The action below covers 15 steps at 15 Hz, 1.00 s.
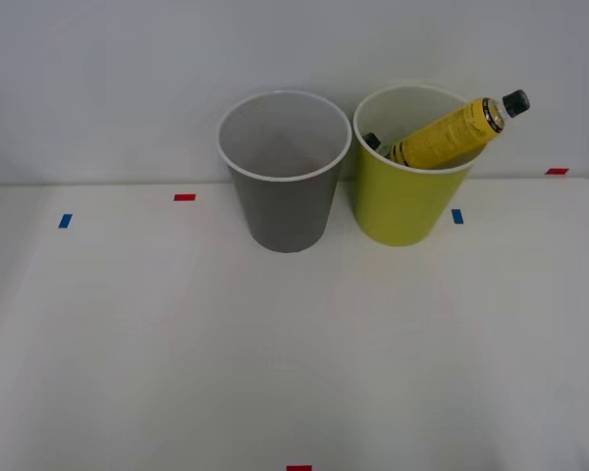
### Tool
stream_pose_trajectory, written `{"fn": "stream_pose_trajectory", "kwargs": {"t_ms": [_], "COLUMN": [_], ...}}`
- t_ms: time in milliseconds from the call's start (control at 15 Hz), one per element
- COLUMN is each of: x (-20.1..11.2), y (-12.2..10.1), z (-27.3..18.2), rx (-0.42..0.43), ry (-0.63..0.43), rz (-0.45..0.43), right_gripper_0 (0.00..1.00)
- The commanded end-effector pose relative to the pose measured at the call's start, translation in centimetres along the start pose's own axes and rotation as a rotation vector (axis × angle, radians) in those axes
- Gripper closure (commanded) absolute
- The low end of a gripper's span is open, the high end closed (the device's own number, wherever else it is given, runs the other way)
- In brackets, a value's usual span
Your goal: Put cans in the gray bin, plastic bottles in the light green bin
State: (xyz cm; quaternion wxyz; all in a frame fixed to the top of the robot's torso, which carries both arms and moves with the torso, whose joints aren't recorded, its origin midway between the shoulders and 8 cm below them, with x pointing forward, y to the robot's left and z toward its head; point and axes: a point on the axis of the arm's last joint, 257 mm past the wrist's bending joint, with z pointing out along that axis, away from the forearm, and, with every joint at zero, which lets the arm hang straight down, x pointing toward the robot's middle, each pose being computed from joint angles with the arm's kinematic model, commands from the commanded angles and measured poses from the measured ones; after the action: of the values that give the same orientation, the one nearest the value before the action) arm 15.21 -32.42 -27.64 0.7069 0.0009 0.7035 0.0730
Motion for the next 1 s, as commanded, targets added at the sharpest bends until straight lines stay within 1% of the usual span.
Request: {"fn": "stream_pose_trajectory", "kwargs": {"t_ms": [67, 200, 400, 467, 600, 667, 733, 867, 933, 1000], "x": [0.0, -0.5, -1.0, -1.0, -1.3, -1.4, -1.6, -1.8, -1.7, -1.7], "y": [0.4, 0.6, 0.4, 0.6, 1.0, 1.8, 2.0, 1.7, 1.4, 0.9], "z": [0.0, 0.0, 0.0, 0.0, 0.4, 0.8, 1.1, 1.5, 1.4, 1.3], "rx": [-0.015, -0.032, -0.065, -0.083, -0.091, -0.096, -0.099, -0.114, -0.106, -0.089], "ry": [0.000, -0.012, -0.003, 0.002, -0.017, -0.036, -0.049, -0.057, -0.059, -0.068], "rz": [-0.015, -0.008, 0.005, 0.053, 0.087, 0.127, 0.145, 0.130, 0.108, 0.065], "right_gripper_0": [0.00, 0.00, 0.00, 0.00, 0.00, 0.00, 0.00, 0.00, 0.00, 0.00]}}
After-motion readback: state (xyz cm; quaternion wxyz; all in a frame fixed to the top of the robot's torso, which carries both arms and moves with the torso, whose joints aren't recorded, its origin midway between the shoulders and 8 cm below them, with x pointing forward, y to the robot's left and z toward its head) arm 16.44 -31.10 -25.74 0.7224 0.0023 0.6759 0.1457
